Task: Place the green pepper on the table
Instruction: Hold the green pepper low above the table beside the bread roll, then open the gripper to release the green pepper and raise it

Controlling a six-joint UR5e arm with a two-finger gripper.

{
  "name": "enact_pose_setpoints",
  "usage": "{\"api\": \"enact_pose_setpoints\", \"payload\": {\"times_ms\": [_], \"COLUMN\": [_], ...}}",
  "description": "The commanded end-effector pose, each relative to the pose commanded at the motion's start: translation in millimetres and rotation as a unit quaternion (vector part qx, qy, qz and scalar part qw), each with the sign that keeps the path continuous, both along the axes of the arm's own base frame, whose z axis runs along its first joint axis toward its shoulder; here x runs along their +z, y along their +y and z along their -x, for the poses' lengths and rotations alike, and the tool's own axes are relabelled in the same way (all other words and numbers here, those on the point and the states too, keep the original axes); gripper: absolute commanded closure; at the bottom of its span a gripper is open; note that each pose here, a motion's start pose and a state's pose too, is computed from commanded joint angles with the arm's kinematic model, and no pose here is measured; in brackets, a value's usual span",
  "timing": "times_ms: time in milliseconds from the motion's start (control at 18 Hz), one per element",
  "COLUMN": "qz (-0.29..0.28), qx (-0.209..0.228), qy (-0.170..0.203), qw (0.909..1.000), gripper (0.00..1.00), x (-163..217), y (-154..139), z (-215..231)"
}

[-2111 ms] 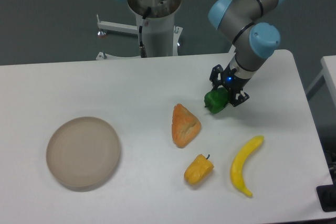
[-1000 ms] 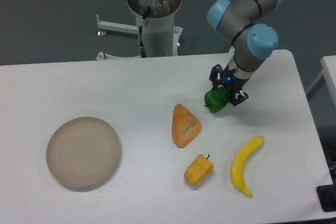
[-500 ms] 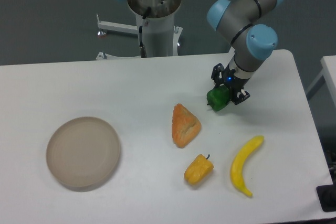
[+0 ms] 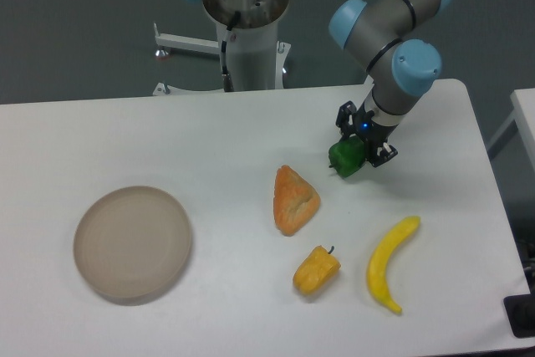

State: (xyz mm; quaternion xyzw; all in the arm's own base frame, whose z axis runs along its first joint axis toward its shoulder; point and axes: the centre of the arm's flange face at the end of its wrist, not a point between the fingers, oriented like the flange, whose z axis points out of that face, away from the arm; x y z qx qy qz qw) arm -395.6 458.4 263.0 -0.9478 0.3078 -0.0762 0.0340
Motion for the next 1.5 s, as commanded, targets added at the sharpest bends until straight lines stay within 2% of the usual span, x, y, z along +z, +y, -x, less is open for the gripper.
{"api": "enact_pose_setpoints", "payload": {"times_ms": [278,389,722,1000,1167,1500], "qz": [-0.002,-0.002,-0.030,-0.023,-0.026,-0.009], "qx": [0.001,0.002,0.018,0.022,0.048,0.059], "qy": [0.002,0.006,0.052,0.107,0.117,0.151], "qw": [1.0000,1.0000,0.9980,0.9937,0.9916,0.9868], "gripper": [0.06,0.00,0.00,0.00,0.00,0.00], "x": [3,6,58,92,99,102], "y": [1,2,20,37,46,93], "z": [1,3,29,51,62,47]}}
